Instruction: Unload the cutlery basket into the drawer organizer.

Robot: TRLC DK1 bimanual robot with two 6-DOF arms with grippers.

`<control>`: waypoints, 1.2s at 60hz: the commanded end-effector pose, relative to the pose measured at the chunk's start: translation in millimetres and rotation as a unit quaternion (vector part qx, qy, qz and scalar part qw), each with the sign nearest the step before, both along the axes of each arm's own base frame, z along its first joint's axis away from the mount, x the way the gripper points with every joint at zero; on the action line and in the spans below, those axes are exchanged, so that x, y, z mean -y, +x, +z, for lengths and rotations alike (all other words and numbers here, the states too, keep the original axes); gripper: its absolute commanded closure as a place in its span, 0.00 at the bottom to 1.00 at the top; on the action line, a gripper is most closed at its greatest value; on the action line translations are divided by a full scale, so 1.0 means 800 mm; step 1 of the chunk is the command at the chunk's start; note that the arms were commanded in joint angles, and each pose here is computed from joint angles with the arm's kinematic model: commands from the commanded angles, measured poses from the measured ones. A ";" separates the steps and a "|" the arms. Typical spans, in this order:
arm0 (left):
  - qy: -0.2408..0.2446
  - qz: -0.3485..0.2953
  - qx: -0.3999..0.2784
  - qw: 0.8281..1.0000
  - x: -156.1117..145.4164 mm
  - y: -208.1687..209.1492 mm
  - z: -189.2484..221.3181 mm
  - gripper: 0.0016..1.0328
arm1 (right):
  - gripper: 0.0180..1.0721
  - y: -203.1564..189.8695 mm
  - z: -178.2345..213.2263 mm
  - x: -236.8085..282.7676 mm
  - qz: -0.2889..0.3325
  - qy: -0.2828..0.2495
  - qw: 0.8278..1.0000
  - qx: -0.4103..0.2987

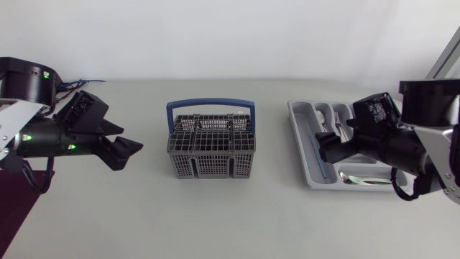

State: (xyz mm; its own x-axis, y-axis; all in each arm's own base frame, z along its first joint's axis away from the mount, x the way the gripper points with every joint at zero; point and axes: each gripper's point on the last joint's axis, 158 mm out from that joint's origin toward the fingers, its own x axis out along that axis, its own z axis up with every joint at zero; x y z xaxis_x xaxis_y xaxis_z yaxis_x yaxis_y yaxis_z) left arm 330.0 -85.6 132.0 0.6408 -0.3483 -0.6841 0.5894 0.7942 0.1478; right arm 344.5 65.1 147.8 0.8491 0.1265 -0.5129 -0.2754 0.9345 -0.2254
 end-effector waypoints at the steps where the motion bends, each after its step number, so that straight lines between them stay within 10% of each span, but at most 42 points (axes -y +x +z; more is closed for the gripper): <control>1: -0.009 0.024 0.011 1.000 -0.013 -0.008 0.001 0.05 | 0.05 -0.011 -0.014 0.018 -0.008 -0.013 1.000 -0.007; 51: -0.033 0.102 0.156 0.982 -0.060 -0.088 0.021 0.05 | 0.05 -0.079 0.001 0.096 -0.070 -0.038 0.993 0.086; 72: -0.079 0.173 0.215 0.958 -0.077 -0.091 0.021 0.05 | 0.05 -0.097 0.004 0.090 -0.095 0.031 0.984 0.145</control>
